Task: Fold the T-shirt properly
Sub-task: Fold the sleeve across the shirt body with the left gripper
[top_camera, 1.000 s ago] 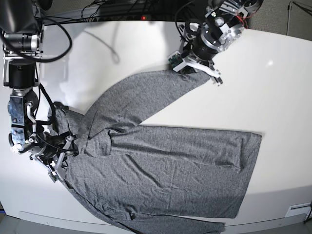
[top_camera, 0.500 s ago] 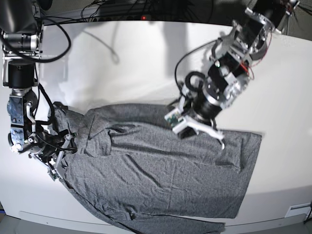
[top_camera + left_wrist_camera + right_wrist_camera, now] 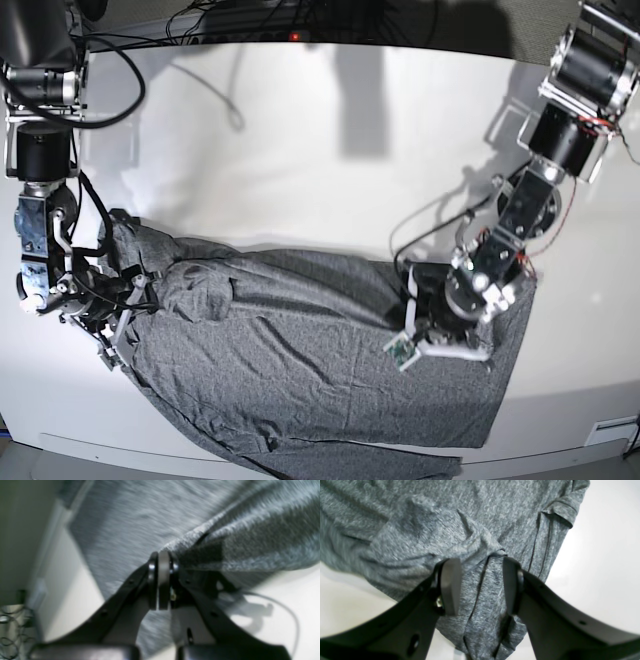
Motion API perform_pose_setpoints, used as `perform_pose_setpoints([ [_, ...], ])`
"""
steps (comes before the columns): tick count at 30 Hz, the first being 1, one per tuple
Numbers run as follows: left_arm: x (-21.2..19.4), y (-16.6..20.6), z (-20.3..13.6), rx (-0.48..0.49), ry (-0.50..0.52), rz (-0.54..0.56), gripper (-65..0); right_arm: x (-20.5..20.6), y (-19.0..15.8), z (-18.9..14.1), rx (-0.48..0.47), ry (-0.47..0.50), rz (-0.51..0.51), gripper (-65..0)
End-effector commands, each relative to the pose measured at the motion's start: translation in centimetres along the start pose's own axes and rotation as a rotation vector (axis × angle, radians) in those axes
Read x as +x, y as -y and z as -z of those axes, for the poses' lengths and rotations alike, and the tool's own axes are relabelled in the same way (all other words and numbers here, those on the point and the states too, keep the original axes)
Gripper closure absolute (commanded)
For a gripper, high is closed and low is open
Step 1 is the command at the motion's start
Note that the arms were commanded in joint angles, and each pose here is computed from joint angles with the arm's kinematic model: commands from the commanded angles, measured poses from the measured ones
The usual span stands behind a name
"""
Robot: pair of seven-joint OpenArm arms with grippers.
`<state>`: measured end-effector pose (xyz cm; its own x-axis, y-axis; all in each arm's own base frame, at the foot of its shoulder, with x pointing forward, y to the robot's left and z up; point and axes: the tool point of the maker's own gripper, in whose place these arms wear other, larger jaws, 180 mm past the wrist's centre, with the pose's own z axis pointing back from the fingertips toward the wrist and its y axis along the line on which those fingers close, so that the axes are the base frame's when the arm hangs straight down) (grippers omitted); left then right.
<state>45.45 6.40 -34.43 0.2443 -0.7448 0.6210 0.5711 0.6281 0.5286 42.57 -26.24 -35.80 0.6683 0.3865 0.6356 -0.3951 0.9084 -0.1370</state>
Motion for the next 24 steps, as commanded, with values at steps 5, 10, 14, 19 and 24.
perform_pose_setpoints([
  [5, 3.9, -5.1, -0.3, 0.079, 0.07, -0.015, 0.0, 2.2, 1.4, -1.0, -0.026, 0.054, -0.01, -25.8],
  [10, 3.8, -6.1, 0.1, 0.072, 0.04, -0.055, 0.0, 2.0, 1.3, -1.0, -0.024, 0.047, -0.009, -25.8],
  [14, 2.2, -6.6, 1.1, 0.071, 0.011, -0.068, 0.0, 2.0, 1.3, -0.9, -0.024, 0.047, -0.009, -25.8],
  [19, -0.6, -7.2, 2.9, 0.065, -0.048, -0.101, 0.0, 2.2, 0.6, -0.6, -0.011, 0.053, -0.006, -25.8],
  [24, -2.3, -8.1, 3.7, 0.069, -0.08, -0.127, 0.0, 2.5, -0.2, -0.2, 0.005, 0.062, -0.001, -25.8],
])
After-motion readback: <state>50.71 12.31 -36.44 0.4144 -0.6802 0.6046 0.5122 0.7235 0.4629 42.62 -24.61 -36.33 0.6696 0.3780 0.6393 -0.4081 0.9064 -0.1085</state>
